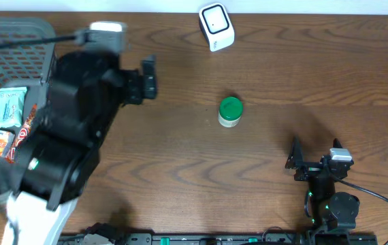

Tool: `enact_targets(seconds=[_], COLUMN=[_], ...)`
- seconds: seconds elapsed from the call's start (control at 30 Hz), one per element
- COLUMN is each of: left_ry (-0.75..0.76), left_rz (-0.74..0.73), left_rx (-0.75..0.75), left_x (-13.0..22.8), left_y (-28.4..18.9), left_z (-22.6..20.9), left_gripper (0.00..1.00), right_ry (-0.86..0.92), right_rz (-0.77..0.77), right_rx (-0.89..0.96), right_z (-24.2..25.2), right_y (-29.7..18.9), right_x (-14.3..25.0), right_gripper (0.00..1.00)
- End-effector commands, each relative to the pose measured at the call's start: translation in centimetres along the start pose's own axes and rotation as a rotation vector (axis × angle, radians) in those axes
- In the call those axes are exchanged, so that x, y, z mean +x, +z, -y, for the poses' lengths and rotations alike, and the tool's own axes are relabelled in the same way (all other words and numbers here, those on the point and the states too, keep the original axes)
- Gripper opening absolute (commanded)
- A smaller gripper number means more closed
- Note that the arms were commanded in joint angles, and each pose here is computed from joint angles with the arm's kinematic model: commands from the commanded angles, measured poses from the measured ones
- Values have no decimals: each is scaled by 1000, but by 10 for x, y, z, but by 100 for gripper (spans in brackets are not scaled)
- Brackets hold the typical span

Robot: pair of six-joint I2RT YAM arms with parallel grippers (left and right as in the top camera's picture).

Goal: Scan the item barcode
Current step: 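Release the jar and move the left gripper back into the basket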

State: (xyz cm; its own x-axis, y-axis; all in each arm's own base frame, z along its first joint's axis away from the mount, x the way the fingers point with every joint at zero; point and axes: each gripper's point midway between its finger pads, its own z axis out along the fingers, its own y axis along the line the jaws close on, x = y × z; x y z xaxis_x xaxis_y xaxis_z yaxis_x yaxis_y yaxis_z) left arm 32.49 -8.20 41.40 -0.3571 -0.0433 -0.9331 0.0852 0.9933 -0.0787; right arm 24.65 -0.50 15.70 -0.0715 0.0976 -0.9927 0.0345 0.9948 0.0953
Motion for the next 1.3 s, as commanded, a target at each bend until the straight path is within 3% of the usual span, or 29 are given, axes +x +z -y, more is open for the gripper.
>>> enact_targets(seconds=[0.0,0.3,0.63,0.87,1.27], left_ry=[-45,-163,-227,-239,-265], left_rz=[164,351,398,229,-179], left_rx=[-274,-523,-806,-991,-1099], left_x=[-33,-80,-83,-47,32], left_y=[-35,-96,-141,-137,-68], left_z=[-53,-123,-194,-242,-312], left_gripper=[98,98,98,98,98], right_ry=[-10,-10,-10,-10,-10], right_rz=[2,2,2,2,2], right_rx=[-2,-2,-2,-2,-2], right_z=[-1,-1,-1,-1,-1], right_y=[0,0,0,0,0], right_x=[0,0,0,0,0], right_gripper=[99,99,99,99,99])
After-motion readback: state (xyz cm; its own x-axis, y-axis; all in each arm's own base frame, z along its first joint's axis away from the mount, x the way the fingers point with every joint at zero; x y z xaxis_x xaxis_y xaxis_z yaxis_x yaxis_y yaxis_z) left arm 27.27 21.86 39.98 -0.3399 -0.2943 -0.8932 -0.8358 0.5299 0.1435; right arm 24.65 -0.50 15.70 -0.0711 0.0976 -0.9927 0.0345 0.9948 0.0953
